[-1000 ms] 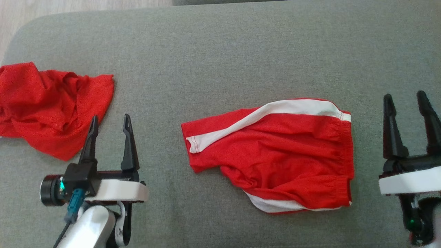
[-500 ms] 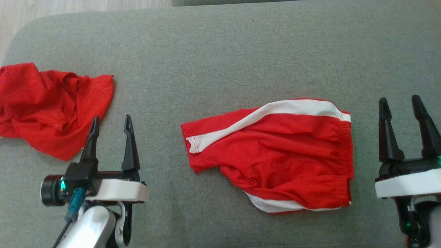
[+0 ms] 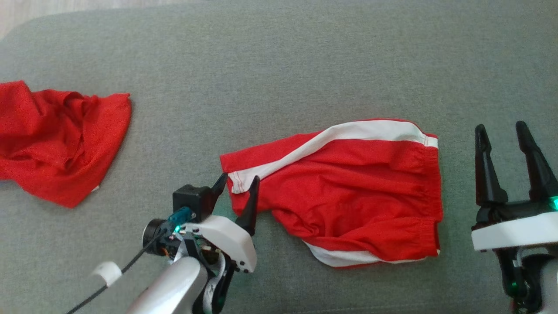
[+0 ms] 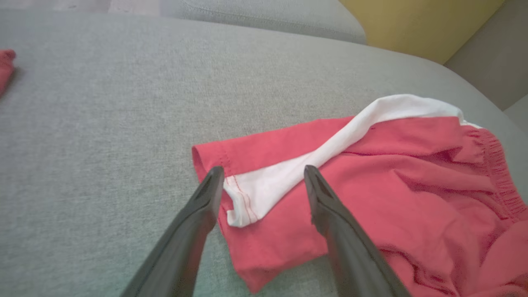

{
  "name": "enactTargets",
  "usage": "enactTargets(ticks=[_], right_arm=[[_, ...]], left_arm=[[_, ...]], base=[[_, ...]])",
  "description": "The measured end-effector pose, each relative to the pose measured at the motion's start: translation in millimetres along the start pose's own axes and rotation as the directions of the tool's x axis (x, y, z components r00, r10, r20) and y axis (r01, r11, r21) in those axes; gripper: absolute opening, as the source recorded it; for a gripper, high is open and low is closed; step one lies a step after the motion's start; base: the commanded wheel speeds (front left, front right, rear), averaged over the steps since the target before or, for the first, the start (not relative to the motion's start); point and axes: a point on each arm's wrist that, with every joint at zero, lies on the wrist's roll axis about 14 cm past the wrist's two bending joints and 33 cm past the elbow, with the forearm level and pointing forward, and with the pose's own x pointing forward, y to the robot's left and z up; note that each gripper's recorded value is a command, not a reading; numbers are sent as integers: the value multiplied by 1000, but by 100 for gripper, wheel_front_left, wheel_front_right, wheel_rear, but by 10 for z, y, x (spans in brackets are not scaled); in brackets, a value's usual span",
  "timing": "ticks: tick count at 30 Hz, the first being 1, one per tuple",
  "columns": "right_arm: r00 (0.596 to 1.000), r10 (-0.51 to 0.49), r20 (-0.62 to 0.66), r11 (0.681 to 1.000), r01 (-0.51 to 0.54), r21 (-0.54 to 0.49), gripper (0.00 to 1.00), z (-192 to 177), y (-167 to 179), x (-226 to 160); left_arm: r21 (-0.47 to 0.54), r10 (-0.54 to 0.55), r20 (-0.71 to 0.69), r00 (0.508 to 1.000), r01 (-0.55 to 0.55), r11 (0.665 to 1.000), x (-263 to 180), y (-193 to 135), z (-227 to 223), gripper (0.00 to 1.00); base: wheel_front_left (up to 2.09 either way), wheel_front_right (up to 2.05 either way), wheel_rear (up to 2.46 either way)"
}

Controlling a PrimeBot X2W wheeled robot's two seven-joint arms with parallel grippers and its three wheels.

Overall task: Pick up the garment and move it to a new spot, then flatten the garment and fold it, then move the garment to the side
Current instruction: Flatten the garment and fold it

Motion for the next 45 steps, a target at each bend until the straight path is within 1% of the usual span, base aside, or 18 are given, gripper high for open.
enactTargets(ticks=[2,8,9,10,11,13,16,21,24,29,33,34,35,36,39,41,43,45], right_arm=[[1000,-8,-8,1000,8,7,100,-26,-25,-13],[999,-24,-22,1000,24,8,100,-69,-77,-32],[999,-26,-23,1000,26,8,100,-72,-83,-34],[999,-28,-24,1000,29,8,100,-75,-89,-37],[999,-31,-26,999,31,8,100,-81,-97,-40],[999,-34,-27,999,35,9,100,-87,-106,-46],[999,-38,-29,999,38,13,100,-92,-114,-52],[998,-46,-45,999,47,22,100,-134,-135,-52],[997,-50,-62,998,52,32,100,-176,-146,-55],[994,-66,-90,997,69,40,100,-236,-197,-78],[991,-79,-105,995,84,48,100,-282,-237,-98],[991,-80,-107,995,86,49,100,-290,-242,-100],[990,-82,-110,995,88,49,100,-301,-248,-102],[990,-84,-113,995,90,49,100,-308,-253,-104],[990,-86,-110,995,91,48,100,-300,-260,-92],[991,-85,-106,995,90,48,100,-289,-258,-82],[991,-84,-103,995,89,48,100,-280,-256,-81],[993,-81,-87,995,85,48,100,-248,-245,-74]], left_arm=[[-6,7,-36,999,-7,1000,51,29,-83,100],[-17,14,-77,997,-16,1000,121,68,-193,100],[-27,8,-85,996,-10,1000,130,63,-214,90],[-37,2,-91,996,-5,999,136,60,-227,36],[-41,-2,-95,995,-2,999,142,60,-237,0],[-36,0,-93,996,-3,999,156,73,-232,0],[-20,6,-52,999,-7,1000,171,97,-147,0],[-9,11,64,998,-11,1000,234,127,201,0],[-13,22,102,995,-20,1000,295,176,381,0],[-29,38,90,995,-35,999,406,244,411,0],[-85,61,28,998,-59,995,504,319,274,0],[-98,64,10,998,-62,993,522,335,229,4],[-105,66,-3,998,-66,992,536,351,189,42],[-110,67,-12,998,-68,992,552,359,161,100],[-115,72,0,997,-72,991,595,386,172,100],[-107,86,36,996,-82,991,606,421,230,100],[-81,98,82,992,-91,993,592,457,291,100],[-29,117,141,983,-114,993,562,505,373,100]], base=[[0,0,0],[0,0,0],[0,0,0],[0,0,0],[0,0,0],[0,0,0],[0,0,0],[0,0,0],[0,0,0],[0,0,0],[0,0,0],[0,0,0],[0,0,0],[0,0,0],[0,0,0],[0,0,0],[0,0,0],[0,0,0]])
